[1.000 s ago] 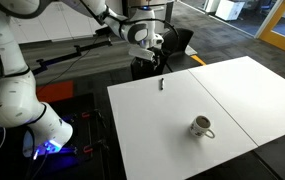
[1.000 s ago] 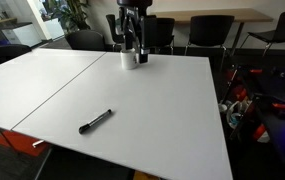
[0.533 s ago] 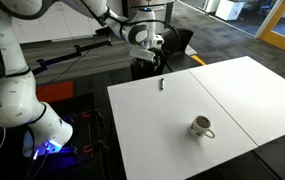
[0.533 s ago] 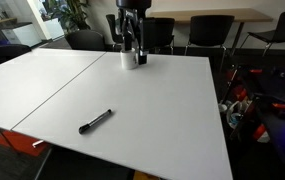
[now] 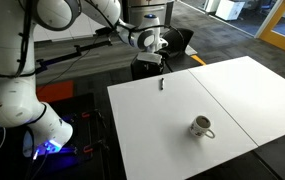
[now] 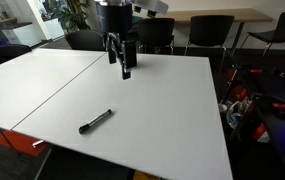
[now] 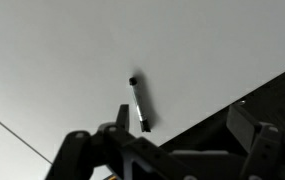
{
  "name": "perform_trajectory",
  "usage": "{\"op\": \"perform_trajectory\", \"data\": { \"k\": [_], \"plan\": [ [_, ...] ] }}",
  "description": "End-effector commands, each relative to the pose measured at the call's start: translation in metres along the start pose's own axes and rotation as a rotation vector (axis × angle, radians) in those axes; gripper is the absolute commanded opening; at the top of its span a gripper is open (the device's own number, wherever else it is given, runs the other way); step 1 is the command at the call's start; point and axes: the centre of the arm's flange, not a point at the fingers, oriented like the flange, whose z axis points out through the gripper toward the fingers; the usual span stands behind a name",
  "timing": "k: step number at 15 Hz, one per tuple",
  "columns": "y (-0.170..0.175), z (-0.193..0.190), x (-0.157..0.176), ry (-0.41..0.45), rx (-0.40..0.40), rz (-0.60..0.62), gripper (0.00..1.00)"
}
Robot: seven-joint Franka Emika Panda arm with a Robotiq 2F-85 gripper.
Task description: Pick the marker and put it in the cup
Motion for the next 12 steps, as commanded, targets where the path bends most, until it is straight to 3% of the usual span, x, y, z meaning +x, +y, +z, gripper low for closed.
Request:
{"op": "perform_trajectory", "data": {
  "k": [1, 12],
  "plan": [
    [0.012, 0.021, 0.028, 0.029, -0.009, -0.053, 1.0],
    [0.017, 0.087, 0.048, 0.072, 0.019, -0.107, 1.0]
  ]
}}
